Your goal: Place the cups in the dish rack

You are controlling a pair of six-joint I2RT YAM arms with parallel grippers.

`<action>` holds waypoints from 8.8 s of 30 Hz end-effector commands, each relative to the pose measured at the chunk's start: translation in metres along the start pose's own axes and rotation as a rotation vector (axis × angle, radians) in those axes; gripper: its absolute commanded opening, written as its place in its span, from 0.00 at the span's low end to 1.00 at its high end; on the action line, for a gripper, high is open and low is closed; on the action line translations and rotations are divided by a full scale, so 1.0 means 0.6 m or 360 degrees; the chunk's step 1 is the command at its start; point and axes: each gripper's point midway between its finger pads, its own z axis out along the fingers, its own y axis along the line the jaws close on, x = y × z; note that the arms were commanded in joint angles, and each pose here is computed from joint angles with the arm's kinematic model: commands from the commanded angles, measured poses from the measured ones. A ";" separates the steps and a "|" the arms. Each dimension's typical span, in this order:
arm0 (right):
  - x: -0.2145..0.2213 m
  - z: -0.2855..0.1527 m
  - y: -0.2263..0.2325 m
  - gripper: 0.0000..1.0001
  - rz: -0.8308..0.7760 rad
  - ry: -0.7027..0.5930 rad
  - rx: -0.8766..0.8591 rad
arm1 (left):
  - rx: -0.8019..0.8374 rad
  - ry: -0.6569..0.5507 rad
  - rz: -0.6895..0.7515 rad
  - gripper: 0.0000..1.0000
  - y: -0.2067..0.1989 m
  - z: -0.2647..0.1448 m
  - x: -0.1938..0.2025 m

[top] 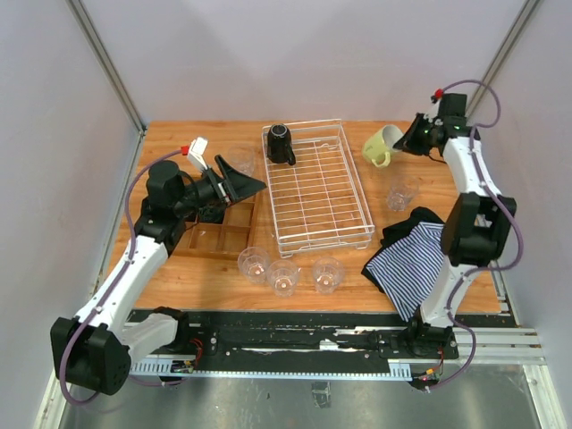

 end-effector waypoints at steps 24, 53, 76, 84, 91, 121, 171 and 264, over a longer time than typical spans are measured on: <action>0.078 -0.432 0.455 0.01 0.0153 -0.0474 -0.1783 | 0.0825 0.0281 -0.0129 0.96 -0.214 0.139 0.054; 0.155 -0.368 0.449 0.01 0.0148 -0.0670 -0.1725 | 0.1166 0.0218 -0.0245 0.76 -0.274 0.158 0.041; 0.185 -0.315 0.435 0.01 0.0121 -0.0626 -0.1648 | 0.1194 0.0054 -0.0256 0.20 -0.281 0.165 0.009; 0.205 -0.298 0.419 0.07 0.0055 -0.0603 -0.1569 | 0.1088 0.0024 -0.0246 0.00 -0.261 0.181 0.010; 0.204 -0.281 0.391 0.56 0.0018 -0.0630 -0.1434 | 0.0795 -0.0088 -0.0147 0.00 -0.215 0.205 0.002; 0.151 -0.282 0.188 0.77 -0.0091 -0.0810 -0.0755 | -0.1569 -0.0476 0.0013 0.01 0.160 0.267 -0.050; 0.158 -0.254 0.159 0.78 -0.0113 -0.0723 -0.0744 | -0.1939 -0.0382 -0.0104 0.38 0.351 0.346 0.004; 0.304 0.101 0.364 0.15 -0.0846 -0.0023 -0.0440 | -0.1418 -0.0663 0.0054 0.72 0.161 -0.074 -0.182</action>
